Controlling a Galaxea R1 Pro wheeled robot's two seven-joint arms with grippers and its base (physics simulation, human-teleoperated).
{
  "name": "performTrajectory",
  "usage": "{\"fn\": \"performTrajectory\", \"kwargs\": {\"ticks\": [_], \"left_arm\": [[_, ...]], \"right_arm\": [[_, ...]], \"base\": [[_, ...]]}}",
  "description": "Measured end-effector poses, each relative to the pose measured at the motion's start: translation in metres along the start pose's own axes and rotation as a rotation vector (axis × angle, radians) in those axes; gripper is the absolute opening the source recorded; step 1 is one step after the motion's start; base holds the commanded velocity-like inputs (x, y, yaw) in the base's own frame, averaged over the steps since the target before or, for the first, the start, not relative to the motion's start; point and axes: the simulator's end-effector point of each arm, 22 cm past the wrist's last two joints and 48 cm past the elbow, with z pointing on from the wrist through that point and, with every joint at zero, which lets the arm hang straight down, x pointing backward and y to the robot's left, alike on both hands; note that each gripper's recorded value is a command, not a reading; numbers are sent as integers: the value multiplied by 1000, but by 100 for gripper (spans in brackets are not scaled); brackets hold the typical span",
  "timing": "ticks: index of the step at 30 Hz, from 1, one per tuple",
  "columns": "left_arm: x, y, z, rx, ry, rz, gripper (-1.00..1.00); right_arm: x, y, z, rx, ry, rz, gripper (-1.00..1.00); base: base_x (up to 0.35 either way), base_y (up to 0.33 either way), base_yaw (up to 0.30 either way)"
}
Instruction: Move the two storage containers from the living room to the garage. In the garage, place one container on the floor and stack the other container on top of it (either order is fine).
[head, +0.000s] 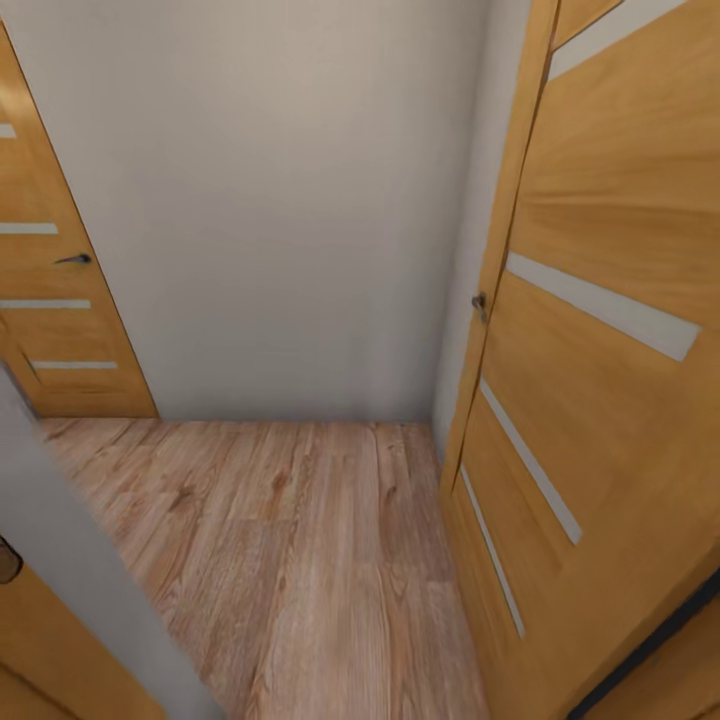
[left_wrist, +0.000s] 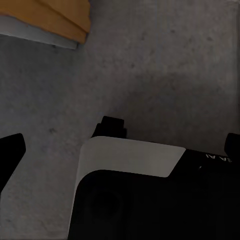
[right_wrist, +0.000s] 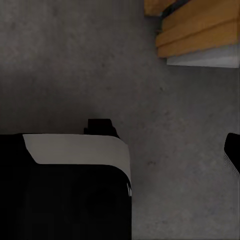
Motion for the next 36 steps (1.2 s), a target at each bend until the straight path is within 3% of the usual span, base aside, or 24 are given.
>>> {"fn": "performTrajectory", "kwargs": {"ticks": [25, 36], "left_arm": [[0, 0, 0, 0, 0, 0, 100], [0, 0, 0, 0, 1, 0, 100]], "right_arm": [[0, 0, 0, -2, 0, -1, 100], [0, 0, 0, -2, 0, -2, 100]], "base": [[310, 0, 0], [72, 0, 0]]}}
